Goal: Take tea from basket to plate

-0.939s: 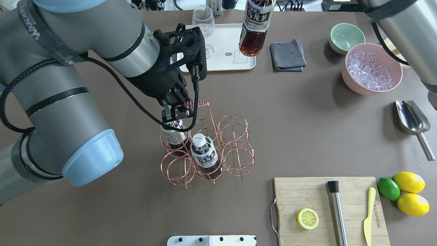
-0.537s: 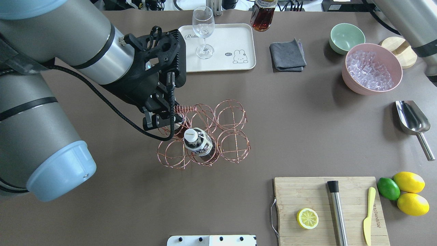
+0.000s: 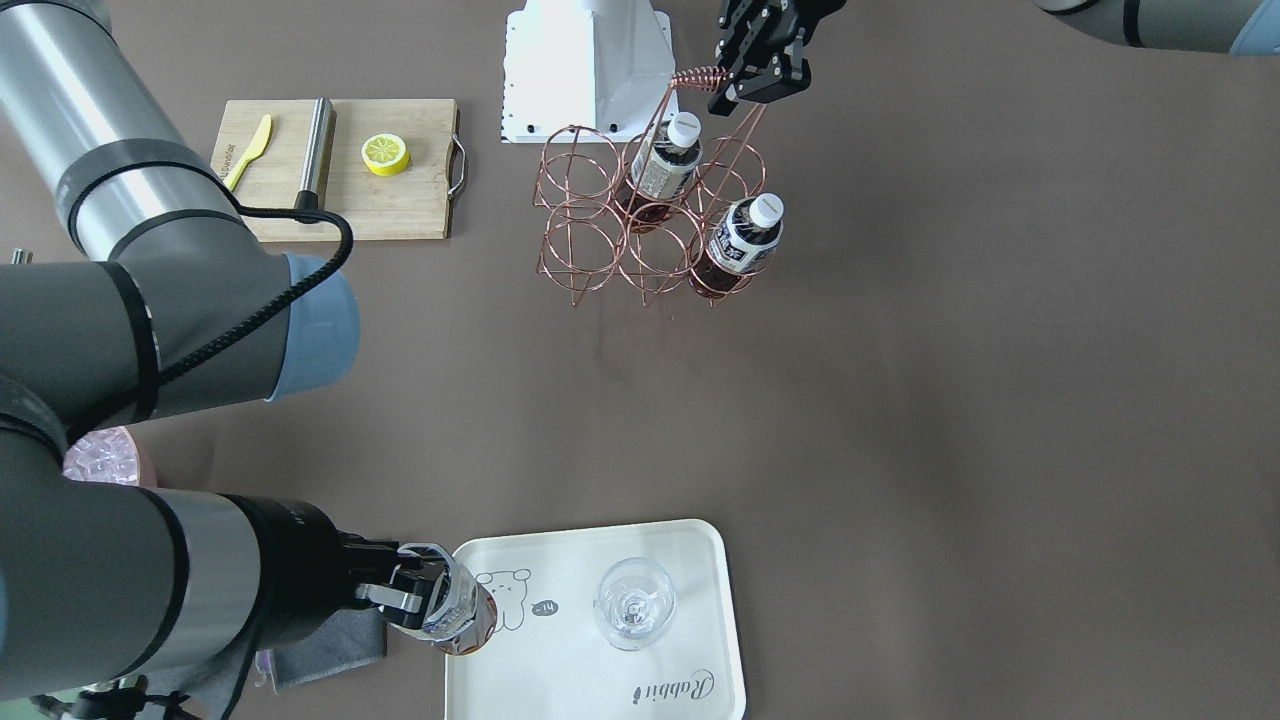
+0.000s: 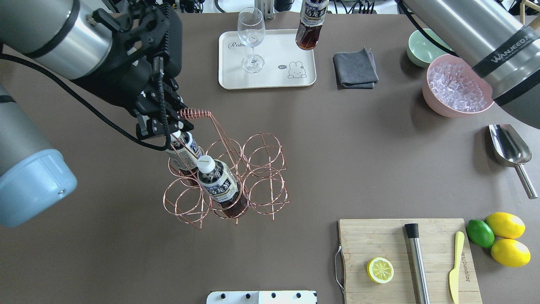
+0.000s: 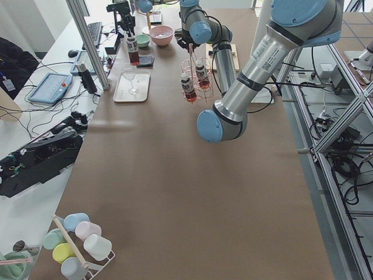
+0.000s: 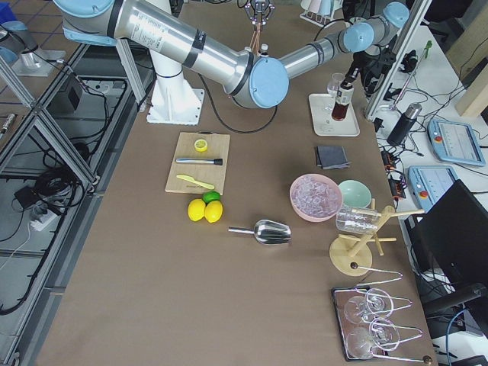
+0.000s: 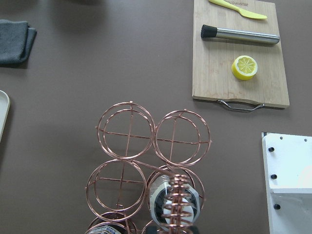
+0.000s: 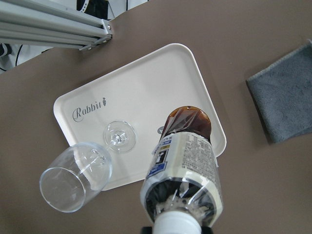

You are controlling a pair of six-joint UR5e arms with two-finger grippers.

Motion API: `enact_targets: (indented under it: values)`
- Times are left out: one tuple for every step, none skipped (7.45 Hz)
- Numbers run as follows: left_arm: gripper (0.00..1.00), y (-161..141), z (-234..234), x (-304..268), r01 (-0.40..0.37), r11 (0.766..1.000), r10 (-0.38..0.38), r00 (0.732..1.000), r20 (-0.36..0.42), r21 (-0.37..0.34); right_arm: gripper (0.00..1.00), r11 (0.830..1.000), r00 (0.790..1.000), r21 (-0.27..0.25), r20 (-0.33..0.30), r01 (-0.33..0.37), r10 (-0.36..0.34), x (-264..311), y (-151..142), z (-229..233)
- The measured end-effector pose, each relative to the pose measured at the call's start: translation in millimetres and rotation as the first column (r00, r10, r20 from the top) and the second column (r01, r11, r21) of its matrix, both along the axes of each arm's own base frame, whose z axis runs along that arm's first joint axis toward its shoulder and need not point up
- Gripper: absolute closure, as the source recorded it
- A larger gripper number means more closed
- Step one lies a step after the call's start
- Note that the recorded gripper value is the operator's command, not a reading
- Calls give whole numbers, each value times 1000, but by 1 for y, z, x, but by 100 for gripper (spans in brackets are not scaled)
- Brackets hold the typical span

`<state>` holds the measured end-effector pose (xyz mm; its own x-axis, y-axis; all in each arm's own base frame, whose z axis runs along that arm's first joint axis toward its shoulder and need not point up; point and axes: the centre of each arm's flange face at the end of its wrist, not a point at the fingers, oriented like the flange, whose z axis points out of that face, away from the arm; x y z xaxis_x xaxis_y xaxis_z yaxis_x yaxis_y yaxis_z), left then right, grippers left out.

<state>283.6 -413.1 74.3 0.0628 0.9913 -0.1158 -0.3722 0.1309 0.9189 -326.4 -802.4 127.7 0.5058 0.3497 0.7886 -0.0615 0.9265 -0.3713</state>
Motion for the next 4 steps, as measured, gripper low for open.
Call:
enact_targets:
  values:
    - [100,-9,11,-22,21,1000,-21,1000,-1,-17,100,998,1000,65,-14,19,-18,-23,1,4]
    - [100,-16,26,-48,38,999,-38,999,0,-28,100,989,998,138,-39,46,-41,-41,2,11]
    - [100,-27,50,-77,44,999,-44,999,10,-17,100,979,996,192,-62,72,-61,-52,0,16]
    - [100,-39,72,-108,56,998,-56,998,17,-5,100,970,994,226,-80,86,-70,-62,0,13]
